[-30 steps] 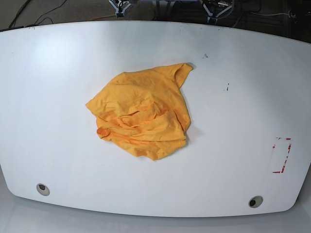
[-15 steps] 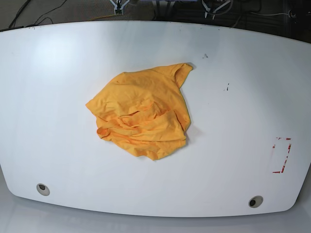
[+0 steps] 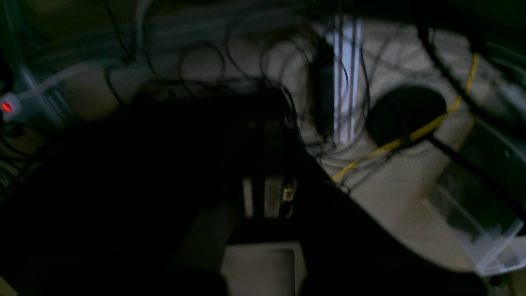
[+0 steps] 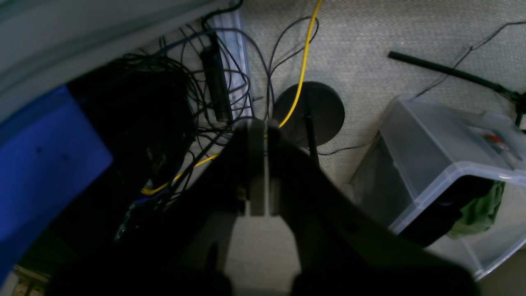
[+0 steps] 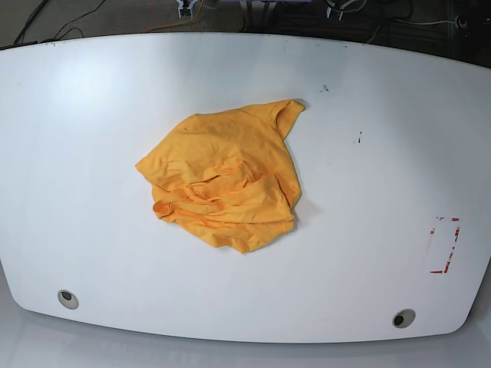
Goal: Layout the t-shirt on the table in an organized manner, then fold the t-shirt properly
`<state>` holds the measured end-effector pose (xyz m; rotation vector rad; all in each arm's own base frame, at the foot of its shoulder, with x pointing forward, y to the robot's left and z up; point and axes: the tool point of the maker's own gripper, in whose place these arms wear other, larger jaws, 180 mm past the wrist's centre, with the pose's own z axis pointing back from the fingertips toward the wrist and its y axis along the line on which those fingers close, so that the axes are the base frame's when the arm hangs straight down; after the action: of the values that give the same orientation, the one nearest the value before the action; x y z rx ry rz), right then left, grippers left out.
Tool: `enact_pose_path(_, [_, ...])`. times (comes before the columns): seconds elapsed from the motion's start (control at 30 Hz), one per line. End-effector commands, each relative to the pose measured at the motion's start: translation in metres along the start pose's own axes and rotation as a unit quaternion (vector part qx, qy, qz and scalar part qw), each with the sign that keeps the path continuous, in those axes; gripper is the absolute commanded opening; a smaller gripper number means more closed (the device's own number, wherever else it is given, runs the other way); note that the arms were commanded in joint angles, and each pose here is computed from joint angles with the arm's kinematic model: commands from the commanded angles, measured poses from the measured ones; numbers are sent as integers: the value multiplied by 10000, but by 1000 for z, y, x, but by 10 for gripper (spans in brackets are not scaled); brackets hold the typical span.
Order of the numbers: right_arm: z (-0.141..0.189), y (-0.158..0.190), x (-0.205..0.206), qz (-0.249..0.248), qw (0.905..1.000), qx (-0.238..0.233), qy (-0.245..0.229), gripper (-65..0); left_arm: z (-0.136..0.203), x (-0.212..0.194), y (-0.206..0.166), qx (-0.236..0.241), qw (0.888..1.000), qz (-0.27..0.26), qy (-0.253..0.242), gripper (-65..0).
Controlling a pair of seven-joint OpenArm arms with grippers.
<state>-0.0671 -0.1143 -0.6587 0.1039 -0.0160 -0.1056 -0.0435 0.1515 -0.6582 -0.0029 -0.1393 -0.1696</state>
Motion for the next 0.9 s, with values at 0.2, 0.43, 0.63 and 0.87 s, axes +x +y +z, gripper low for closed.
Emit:
enact_pose_path(0.2, [7,-11,-17,63,9998,-106,-123,-647,4,9,-13,-37,9988,8,-497,-631])
enact_pose_path(0.43, [15,-22,-18,104,9990,-235,-357,-645,7,-3,-16,-56,9991,12,-414,-631])
enact_pose_path(0.63, [22,-28,-26,126,9985,-314,-427,-644,8,-9,-15,-52,9993,-1,-359,-631])
enact_pose_path(0.87, [29,-27,-32,146,9979,-348,-535,-644,12,-23,-10,-22,9997,-13,-259,-631])
